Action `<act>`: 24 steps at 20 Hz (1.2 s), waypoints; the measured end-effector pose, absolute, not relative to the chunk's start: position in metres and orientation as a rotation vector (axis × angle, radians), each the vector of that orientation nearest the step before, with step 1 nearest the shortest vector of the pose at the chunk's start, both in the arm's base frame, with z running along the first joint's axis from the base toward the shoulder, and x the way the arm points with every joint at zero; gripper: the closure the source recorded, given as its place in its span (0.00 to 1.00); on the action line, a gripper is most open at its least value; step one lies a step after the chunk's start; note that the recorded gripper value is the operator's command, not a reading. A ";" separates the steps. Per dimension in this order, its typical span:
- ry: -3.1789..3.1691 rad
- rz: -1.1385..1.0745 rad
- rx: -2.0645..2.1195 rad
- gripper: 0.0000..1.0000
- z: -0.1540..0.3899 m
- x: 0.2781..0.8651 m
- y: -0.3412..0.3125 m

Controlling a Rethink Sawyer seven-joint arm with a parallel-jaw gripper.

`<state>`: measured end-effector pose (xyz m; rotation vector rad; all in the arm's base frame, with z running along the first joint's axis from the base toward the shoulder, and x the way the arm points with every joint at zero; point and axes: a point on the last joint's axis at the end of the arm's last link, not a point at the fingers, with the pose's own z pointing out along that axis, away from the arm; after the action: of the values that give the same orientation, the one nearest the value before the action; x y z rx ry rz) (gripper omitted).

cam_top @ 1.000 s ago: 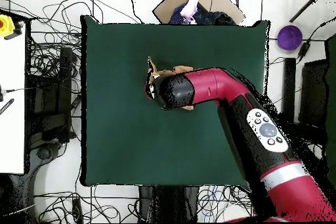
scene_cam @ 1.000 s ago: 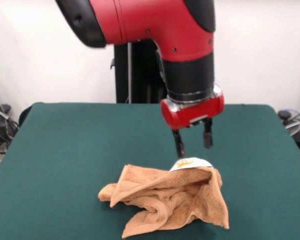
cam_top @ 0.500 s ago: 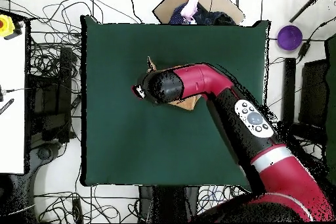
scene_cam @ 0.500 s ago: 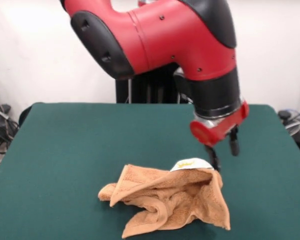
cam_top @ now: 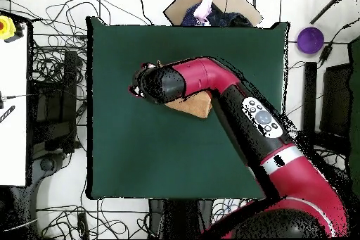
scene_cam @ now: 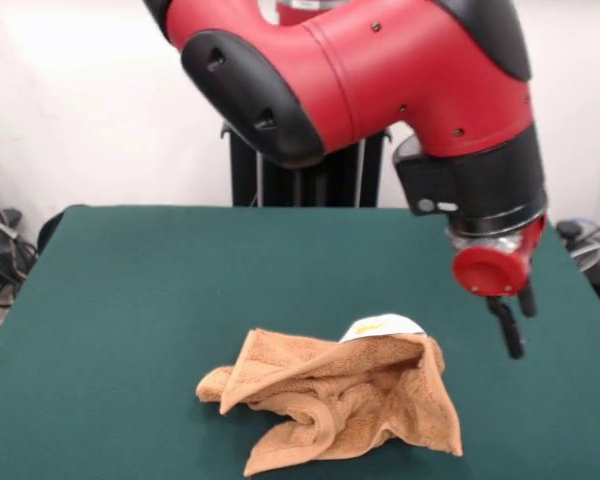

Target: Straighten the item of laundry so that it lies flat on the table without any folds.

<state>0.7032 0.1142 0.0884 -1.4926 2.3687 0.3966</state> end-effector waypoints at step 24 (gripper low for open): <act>2.342 0.284 -1.488 0.00 0.119 0.754 0.096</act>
<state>0.7543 0.0958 0.1189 -1.4876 2.3417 0.2835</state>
